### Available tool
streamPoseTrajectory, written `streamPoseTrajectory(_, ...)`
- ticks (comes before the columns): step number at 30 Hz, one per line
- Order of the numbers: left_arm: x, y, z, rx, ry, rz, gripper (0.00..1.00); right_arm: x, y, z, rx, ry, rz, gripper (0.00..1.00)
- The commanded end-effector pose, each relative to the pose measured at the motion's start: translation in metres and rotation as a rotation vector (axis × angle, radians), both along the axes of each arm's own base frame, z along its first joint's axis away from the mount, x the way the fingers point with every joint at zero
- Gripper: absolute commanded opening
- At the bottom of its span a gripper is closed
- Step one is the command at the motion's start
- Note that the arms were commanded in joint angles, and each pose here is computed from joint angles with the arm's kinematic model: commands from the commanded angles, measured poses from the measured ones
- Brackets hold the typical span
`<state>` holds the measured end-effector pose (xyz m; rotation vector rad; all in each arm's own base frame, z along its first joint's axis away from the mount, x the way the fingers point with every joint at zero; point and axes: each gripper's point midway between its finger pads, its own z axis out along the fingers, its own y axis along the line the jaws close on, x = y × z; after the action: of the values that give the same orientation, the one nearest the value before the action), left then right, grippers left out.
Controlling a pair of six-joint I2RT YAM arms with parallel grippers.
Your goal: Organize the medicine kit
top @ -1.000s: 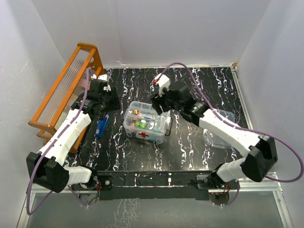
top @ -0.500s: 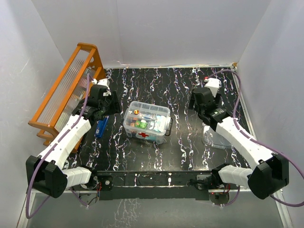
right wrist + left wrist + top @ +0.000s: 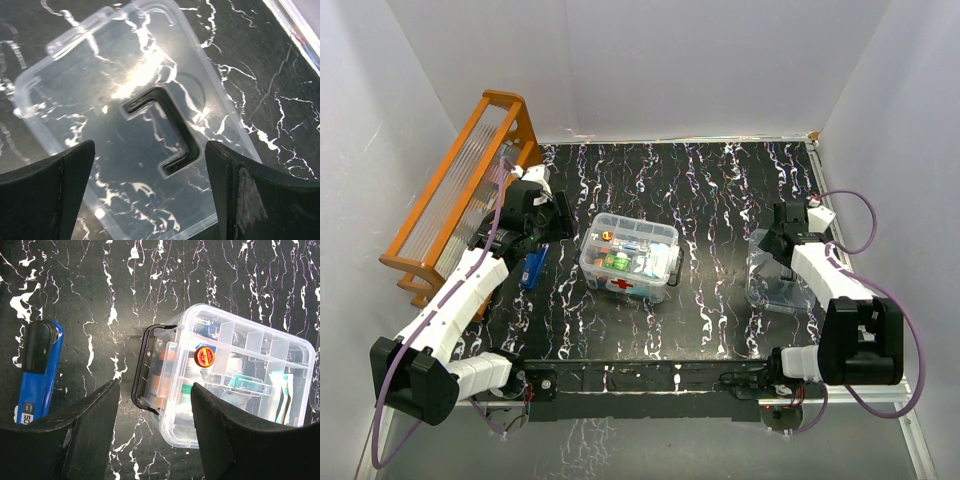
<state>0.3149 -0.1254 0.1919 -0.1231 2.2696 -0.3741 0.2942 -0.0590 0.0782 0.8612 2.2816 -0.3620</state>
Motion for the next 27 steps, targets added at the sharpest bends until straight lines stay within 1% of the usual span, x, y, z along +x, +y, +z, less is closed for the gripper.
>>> streamPoseTrajectory(1,-0.002,-0.001,0.015,-0.016,-0.042,-0.028,0.58,0.014,-0.017,-0.001,-0.007,-0.077,-0.059,0.9)
streamPoseTrajectory(3,-0.002,-0.003,0.019,-0.022,-0.047,-0.037,0.58,0.018,-0.018,-0.005,0.012,-0.081,-0.046,0.86)
streamPoseTrajectory(9,-0.002,-0.006,0.026,-0.03,-0.058,-0.053,0.58,0.032,0.0,-0.019,0.114,-0.116,0.051,0.71)
streamPoseTrajectory(13,-0.003,-0.006,0.027,-0.03,-0.06,-0.057,0.59,0.033,0.004,-0.03,0.142,-0.097,0.063,0.66)
streamPoseTrajectory(18,-0.004,-0.006,0.03,-0.032,-0.063,-0.063,0.59,0.032,0.009,-0.04,0.175,-0.067,0.085,0.66)
streamPoseTrajectory(22,-0.005,-0.009,0.032,-0.043,-0.067,-0.077,0.59,0.03,0.012,-0.043,0.189,-0.052,0.096,0.74)
streamPoseTrajectory(25,-0.005,-0.011,0.033,-0.049,-0.066,-0.087,0.59,0.03,0.025,-0.042,0.251,-0.044,0.138,0.76)
streamPoseTrajectory(27,-0.006,-0.012,0.035,-0.051,-0.07,-0.094,0.59,0.03,0.04,-0.041,0.323,-0.05,0.173,0.75)
